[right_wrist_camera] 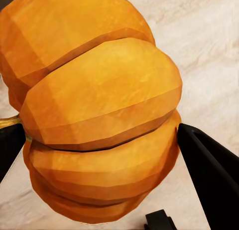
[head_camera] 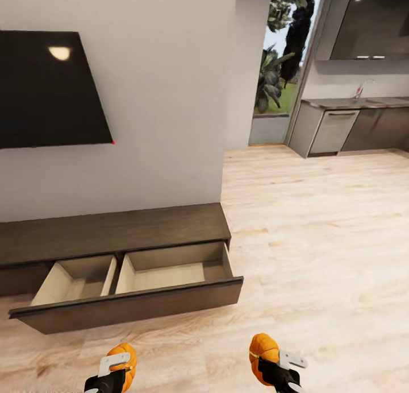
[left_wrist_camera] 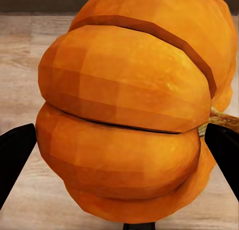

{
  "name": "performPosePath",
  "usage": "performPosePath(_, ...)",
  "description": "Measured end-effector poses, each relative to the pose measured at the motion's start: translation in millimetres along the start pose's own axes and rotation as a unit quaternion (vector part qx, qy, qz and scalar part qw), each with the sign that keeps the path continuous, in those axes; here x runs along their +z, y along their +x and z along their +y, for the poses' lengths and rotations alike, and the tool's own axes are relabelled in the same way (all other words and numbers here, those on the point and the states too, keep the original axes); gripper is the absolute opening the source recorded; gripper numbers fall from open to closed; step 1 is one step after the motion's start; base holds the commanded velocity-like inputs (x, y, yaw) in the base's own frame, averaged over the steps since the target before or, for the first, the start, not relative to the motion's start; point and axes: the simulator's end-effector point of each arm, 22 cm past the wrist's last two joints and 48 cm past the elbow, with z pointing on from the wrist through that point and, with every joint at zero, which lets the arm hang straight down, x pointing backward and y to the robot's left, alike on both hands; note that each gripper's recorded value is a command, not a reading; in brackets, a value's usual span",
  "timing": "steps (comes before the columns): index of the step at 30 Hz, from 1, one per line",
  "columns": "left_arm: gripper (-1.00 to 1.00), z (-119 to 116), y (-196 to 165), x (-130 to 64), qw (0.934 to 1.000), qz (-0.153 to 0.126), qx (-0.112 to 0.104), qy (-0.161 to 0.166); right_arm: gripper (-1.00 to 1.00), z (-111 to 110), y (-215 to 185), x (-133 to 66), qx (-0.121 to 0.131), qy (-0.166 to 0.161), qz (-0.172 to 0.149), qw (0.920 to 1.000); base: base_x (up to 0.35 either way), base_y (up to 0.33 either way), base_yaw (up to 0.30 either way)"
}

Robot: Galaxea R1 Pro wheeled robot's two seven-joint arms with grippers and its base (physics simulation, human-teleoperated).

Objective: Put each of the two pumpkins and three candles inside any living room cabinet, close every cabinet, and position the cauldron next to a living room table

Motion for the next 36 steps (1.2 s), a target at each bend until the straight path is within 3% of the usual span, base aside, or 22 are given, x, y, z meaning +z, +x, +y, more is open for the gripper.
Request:
performPosePath(6, -1.0, 0.0, 0.0, 0.0, 1.0, 0.0, 0.0, 0.0, -1.0, -0.3, -0.1, 0.0, 0.0, 0.0, 0.0, 1.0, 0.236, 0.0, 0.19)
performPosePath(23, -1.0, 0.0, 0.1, 0.0, 1.0, 0.0, 0.0, 0.0, -1.0, -0.5, -0.7, 0.1, 0.0, -0.001, -0.001, 1.0, 0.272, 0.046, 0.004)
performPosePath(36, -1.0, 0.2, -0.4, 0.3, 1.0, -0.001, 0.0, 0.0, -1.0, -0.1, -1.1, 0.4, -0.002, -0.001, -0.001, 1.0, 0.07, 0.065, 0.116)
